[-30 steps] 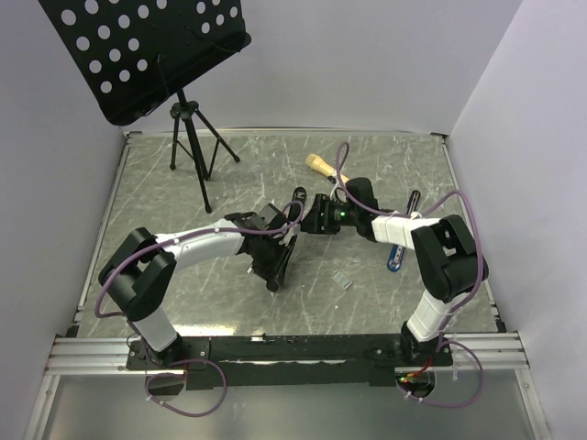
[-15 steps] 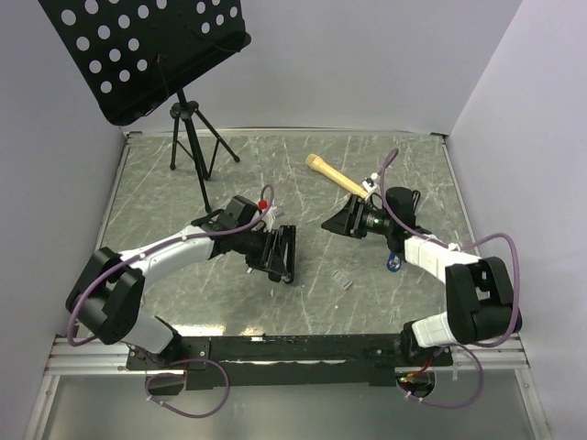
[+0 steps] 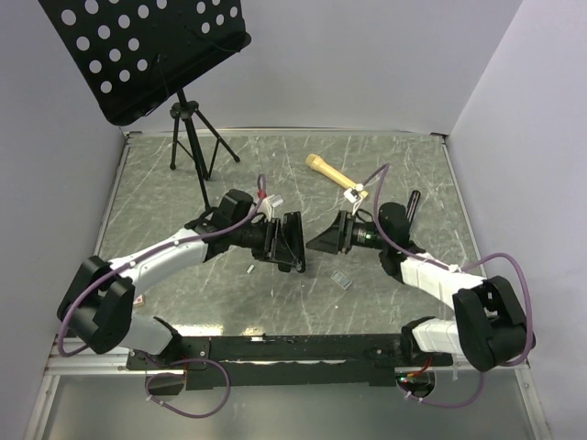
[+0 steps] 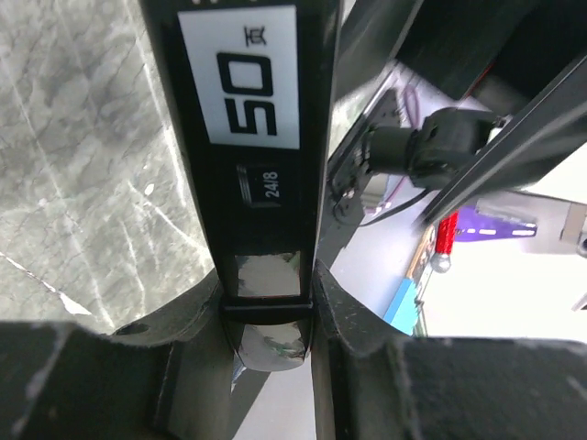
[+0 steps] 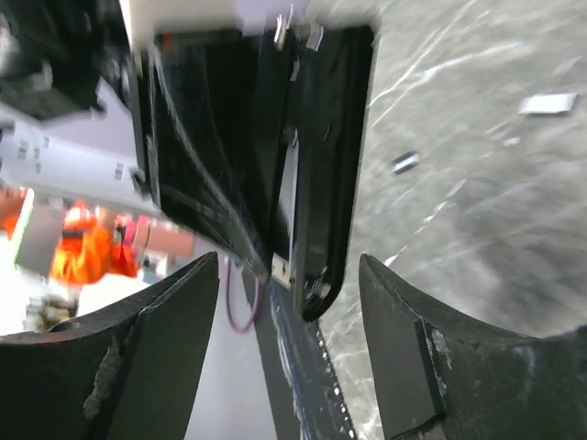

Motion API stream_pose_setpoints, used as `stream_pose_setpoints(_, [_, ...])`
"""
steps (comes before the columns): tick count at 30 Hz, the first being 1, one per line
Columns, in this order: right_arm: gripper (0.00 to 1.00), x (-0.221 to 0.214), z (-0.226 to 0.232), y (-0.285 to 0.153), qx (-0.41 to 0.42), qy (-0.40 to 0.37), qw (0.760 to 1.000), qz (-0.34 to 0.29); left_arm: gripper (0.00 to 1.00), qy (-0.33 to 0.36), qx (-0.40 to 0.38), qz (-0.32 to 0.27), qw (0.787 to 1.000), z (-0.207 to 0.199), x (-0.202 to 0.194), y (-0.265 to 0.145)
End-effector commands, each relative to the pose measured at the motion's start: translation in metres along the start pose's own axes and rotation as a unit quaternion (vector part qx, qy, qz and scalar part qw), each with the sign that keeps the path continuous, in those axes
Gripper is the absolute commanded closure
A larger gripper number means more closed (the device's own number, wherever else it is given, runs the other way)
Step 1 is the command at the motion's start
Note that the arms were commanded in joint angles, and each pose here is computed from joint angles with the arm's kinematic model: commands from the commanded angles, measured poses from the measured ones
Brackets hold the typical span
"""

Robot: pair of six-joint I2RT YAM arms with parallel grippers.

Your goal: Unload the staples from the stapler

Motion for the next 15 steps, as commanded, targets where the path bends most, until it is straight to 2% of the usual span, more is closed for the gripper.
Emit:
stream_pose_setpoints(1, [0.3, -0.022, 0.02, 0.007, 0.03, -0.082, 0.996, 0.001, 0.99, 0.042, -0.037, -0.084, 0.995, -0.035, 0.029, -0.02])
stream_pose_setpoints(2, [0.3, -0.02, 0.014, 0.009, 0.002, -0.109, 0.994, -0.026, 0.99, 0.043, -0.037, -0.094, 0.994, -0.038, 0.031, -0.024])
stream_pose_setpoints(5, [0.3, -0.029, 0.011, 0.012, -0.048, -0.151, 0.987, -0.037, 0.99, 0.034, -0.043, -0.113, 0.992, -0.046, 0.036, -0.031])
stream_pose_setpoints(11, [0.34, -0.021, 0.008, 0.016, -0.096, -0.157, 0.982, -0.049, 0.99, 0.039, -0.048, -0.113, 0.992, -0.05, 0.034, -0.036])
stream_pose_setpoints(15, [0.42, -0.015, 0.005, 0.021, -0.113, -0.132, 0.983, -0.06, 0.99, 0.043, -0.065, -0.113, 0.991, -0.053, 0.028, -0.038])
Point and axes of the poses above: each gripper's point midway between its finger pads, its own y axis out along the fingers, its own z axis along the line the jaws close on, x = y × z, the point moved 7 cm from there along -y, back along the fingers, and after that the axes turned 7 degrees about y, right-handed, at the moved point
